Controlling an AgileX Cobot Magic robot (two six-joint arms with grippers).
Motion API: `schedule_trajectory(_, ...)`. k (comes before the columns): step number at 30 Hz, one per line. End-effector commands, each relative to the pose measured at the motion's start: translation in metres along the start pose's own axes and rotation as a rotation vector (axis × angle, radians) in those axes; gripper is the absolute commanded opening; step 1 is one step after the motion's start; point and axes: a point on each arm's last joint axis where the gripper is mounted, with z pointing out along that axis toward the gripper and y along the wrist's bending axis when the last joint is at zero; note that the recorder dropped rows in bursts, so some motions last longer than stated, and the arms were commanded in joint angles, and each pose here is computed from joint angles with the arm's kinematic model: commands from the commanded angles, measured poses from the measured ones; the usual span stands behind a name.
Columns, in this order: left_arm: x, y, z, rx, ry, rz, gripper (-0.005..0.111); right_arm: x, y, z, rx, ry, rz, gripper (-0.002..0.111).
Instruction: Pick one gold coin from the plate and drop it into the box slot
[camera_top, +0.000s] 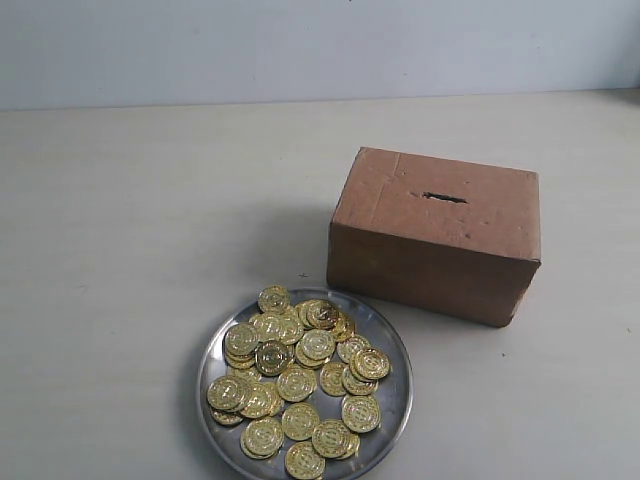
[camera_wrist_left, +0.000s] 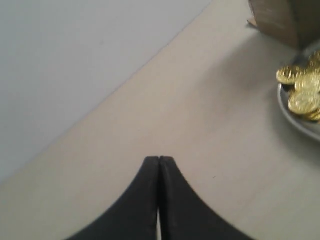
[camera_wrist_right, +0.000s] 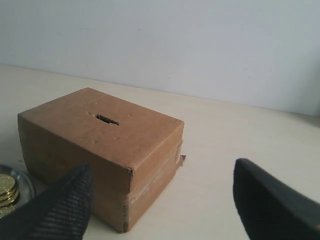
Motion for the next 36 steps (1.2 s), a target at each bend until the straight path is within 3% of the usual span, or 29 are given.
schedule_trajectory(1, 0.0, 0.001, 0.0, -0.013, -0.011, -0.248, 0.0, 0.001, 0.0, 0.0, 0.005, -0.003, -0.001, 0.072)
schedule_trajectory(7, 0.0, 0.001, 0.0, -0.019, -0.01, -0.273, 0.0, 0.001, 0.001, 0.0, -0.012, -0.001, 0.061, 0.072)
schedule_trajectory(12, 0.001, 0.001, 0.0, -0.015, -0.01, -0.657, 0.0, 0.001, 0.001, 0.0, -0.012, 0.001, 0.062, 0.072)
schedule_trajectory(26, 0.001, 0.001, 0.0, -0.023, -0.001, -0.66, 0.0, 0.001, 0.001, 0.0, -0.012, 0.001, 0.062, 0.072)
schedule_trajectory(36, 0.01, 0.013, -0.001, -0.293, 0.063, -0.727, 0.0, 0.002, -0.006, -0.001, 0.116, 0.012, 0.091, 0.072)
